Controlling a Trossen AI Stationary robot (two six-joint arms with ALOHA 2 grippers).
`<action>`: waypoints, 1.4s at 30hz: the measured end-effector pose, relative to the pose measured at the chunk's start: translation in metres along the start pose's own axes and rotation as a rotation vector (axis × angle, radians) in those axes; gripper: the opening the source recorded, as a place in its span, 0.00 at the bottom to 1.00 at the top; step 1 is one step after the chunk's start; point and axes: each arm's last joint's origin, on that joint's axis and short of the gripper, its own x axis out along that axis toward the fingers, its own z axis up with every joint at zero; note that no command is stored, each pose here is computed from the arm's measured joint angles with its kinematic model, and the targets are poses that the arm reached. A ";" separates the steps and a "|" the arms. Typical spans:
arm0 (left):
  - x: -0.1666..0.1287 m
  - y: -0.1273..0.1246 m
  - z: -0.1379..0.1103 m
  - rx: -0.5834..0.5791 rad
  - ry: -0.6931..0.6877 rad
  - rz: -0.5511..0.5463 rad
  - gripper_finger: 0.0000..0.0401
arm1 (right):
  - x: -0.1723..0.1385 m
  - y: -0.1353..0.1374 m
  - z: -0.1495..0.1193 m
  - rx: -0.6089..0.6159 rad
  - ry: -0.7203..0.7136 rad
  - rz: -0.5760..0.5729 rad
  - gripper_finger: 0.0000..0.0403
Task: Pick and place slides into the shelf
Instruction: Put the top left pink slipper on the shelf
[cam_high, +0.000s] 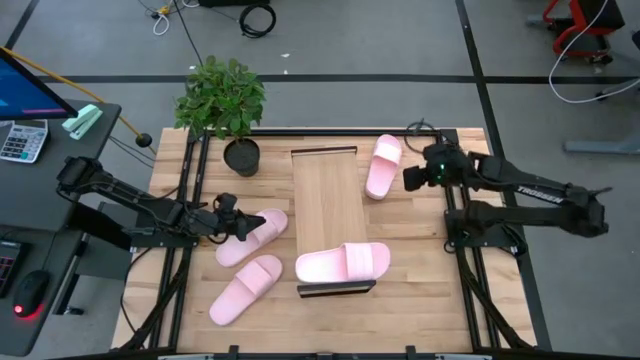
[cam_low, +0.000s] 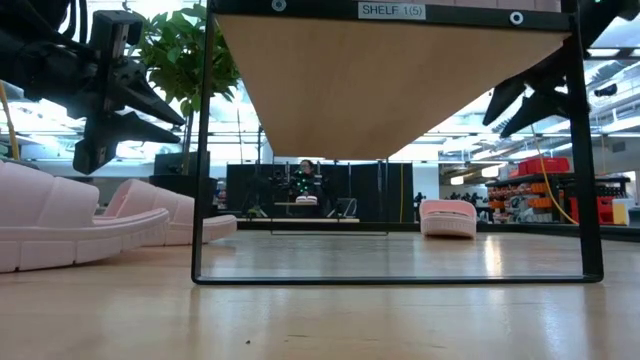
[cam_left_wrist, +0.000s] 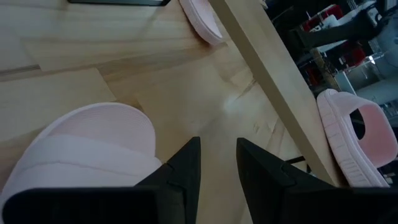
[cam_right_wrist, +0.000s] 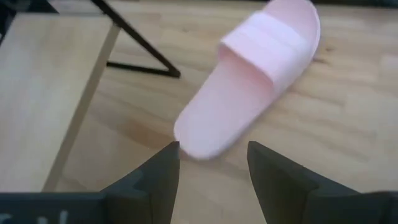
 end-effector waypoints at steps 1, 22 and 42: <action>0.000 0.000 0.000 0.000 0.000 0.000 0.27 | 0.002 -0.001 0.004 -0.002 -0.009 0.007 0.48; 0.000 0.001 0.000 0.004 0.001 0.005 0.27 | 0.049 -0.018 0.039 -0.017 0.144 0.106 0.47; -0.005 0.007 -0.014 -0.320 0.290 0.095 0.26 | 0.049 -0.017 0.038 -0.024 0.149 0.117 0.46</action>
